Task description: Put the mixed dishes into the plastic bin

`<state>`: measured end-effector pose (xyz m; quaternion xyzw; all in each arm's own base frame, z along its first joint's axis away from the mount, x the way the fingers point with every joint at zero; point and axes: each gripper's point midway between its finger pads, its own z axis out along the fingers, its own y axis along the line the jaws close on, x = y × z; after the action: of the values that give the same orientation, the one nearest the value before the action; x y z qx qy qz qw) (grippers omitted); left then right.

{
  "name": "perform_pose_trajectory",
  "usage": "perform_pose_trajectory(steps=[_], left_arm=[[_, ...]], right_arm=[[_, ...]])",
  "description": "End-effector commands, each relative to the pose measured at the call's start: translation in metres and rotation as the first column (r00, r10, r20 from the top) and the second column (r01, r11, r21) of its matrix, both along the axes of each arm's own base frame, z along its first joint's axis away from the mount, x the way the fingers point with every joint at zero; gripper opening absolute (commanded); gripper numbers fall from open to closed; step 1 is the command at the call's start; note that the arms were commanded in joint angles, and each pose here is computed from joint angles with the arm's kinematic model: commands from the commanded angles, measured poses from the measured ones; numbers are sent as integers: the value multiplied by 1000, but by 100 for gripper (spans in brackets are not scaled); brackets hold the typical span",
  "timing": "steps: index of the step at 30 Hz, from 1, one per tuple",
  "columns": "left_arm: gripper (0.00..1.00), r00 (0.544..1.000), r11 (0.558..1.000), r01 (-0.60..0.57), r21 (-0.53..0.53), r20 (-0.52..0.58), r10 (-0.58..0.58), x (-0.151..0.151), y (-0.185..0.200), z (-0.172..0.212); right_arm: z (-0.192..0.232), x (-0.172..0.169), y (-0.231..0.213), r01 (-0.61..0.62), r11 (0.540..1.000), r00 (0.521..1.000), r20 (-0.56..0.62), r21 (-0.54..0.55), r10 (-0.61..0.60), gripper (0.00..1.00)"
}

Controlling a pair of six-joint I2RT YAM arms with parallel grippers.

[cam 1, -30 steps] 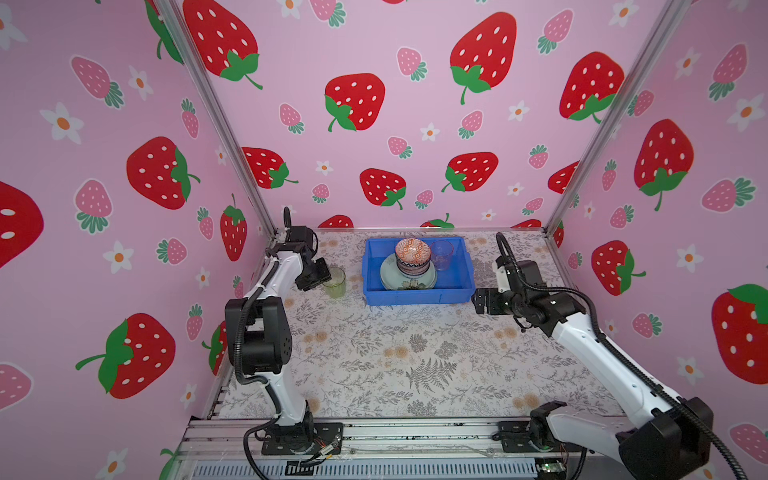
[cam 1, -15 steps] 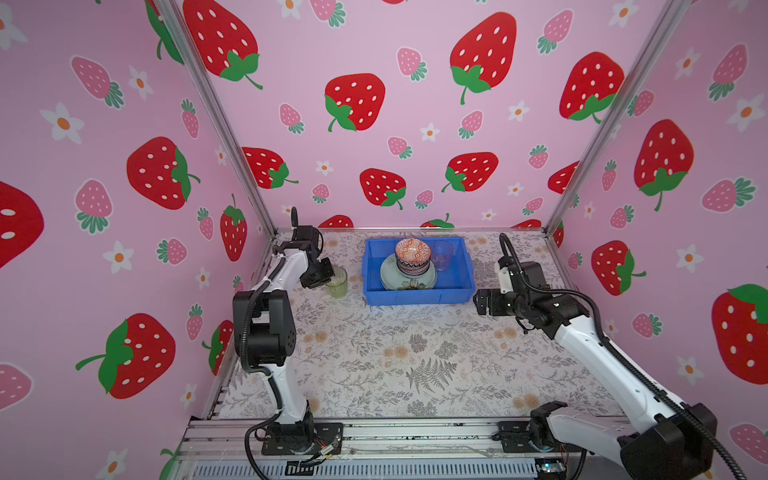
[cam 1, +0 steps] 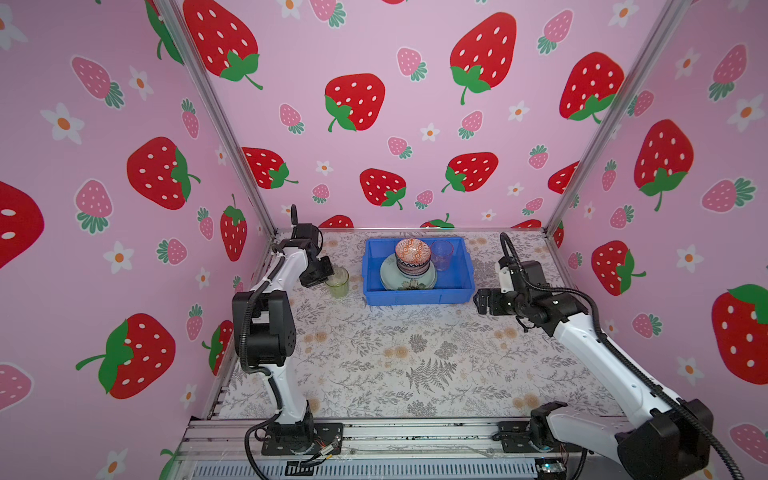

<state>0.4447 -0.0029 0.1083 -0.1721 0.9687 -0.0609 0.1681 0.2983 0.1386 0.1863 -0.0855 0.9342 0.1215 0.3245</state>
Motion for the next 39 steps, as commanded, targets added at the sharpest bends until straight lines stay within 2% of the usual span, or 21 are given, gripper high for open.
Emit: perform_pose_trajectory(steps=[1, 5, 6, 9, 25, 36, 39], left_arm=[[7, 1000, 1000, 16, 17, -15, -15, 5, 0, 2], [7, 999, 1000, 20, 18, -35, -20, 4, -1, -4], [3, 999, 1000, 21, 19, -37, -21, 4, 0, -3], [0, 999, 999, 24, 28, -37, -23, 4, 1, -1], [0, 999, 999, 39, 13, -22, -39, 3, -6, 6], [23, 998, 998, 50, -32, -40, -51, 5, -17, -5], [25, 998, 998, 51, -32, -45, -53, 5, -18, -7]], right_arm=[[13, 8, 3, -1, 1000, 999, 33, 24, 1, 99], [11, 9, 6, -6, 999, 1000, 28, 36, 5, 99], [12, 10, 7, -10, 999, 1000, 27, 40, 9, 99], [10, 10, 9, -17, 999, 1000, 20, 42, 16, 99], [8, 8, 11, -26, 998, 1000, 4, 54, 26, 99], [5, 9, 13, -29, 998, 1000, -6, 54, 29, 99], [4, 9, 12, -28, 998, 1000, -7, 55, 29, 99]])
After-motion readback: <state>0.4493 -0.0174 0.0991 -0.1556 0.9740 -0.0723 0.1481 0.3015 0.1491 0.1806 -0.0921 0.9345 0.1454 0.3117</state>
